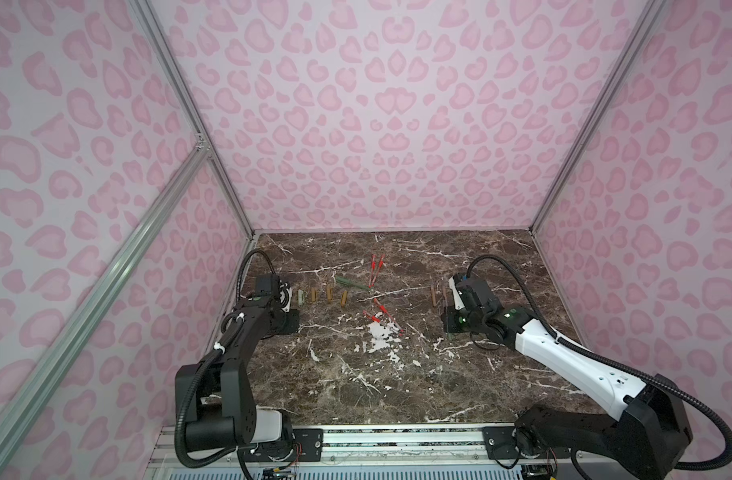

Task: Open the pen caps
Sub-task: 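Set the green cap by the caps while the right lowers the pen, then open the right gripper to release the uncapped green pen upright, then reach the right gripper to the other green pen by the red pens and grasp it, then lift the green pen toward the left gripper, then grasp the green pen's cap with the left gripper while the right holds the pen, then pull the cap off with the left gripper, drawing both grippers apart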

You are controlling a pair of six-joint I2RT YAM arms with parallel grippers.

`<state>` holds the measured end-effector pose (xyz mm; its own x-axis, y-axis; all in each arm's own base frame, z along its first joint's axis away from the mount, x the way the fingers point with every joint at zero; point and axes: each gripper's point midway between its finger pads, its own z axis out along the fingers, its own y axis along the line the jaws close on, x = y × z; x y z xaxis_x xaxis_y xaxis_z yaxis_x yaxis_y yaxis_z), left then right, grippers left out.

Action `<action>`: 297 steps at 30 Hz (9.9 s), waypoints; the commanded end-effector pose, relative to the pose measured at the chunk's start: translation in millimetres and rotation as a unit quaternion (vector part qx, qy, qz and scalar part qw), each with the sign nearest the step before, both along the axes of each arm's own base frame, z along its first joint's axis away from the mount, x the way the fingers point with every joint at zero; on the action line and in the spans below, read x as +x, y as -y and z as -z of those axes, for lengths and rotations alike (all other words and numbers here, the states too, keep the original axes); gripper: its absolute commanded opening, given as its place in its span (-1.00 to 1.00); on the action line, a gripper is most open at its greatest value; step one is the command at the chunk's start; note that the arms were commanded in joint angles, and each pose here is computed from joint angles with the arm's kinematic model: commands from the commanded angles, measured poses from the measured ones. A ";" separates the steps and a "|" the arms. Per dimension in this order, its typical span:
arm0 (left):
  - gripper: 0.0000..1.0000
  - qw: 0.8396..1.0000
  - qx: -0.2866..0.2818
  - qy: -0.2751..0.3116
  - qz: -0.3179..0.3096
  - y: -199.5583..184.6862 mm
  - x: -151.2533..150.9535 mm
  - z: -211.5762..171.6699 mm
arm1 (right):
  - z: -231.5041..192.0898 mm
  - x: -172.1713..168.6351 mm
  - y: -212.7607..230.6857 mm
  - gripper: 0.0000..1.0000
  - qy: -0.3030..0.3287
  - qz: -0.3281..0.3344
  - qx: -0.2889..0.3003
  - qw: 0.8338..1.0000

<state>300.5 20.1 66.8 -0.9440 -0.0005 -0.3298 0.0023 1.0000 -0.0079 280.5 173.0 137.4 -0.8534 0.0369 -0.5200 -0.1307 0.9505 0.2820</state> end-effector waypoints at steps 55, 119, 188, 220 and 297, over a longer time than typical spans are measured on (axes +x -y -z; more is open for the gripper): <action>0.69 0.986 -0.047 0.161 -0.002 14.9 5.4 -73.0 | 130.9 -2.3 174.8 -0.77 -0.207 0.142 -0.179 0.951; 0.96 0.976 -0.098 0.193 0.018 33.6 -1.4 -98.3 | 79.7 192.8 -254.4 -0.08 -0.001 -0.270 -0.034 0.962; 0.66 0.852 -0.454 0.251 0.065 126.6 39.4 -193.8 | -49.9 53.6 -235.3 -0.97 0.064 -0.183 0.178 0.965; -0.93 0.862 -0.452 0.211 0.091 162.4 37.7 -167.5 | -78.8 -2.7 -279.6 -0.80 0.066 -0.232 0.243 0.939; -0.93 0.997 -0.026 0.030 0.069 26.8 -15.4 -23.4 | 30.2 -30.0 18.1 -1.00 0.009 0.064 0.017 0.998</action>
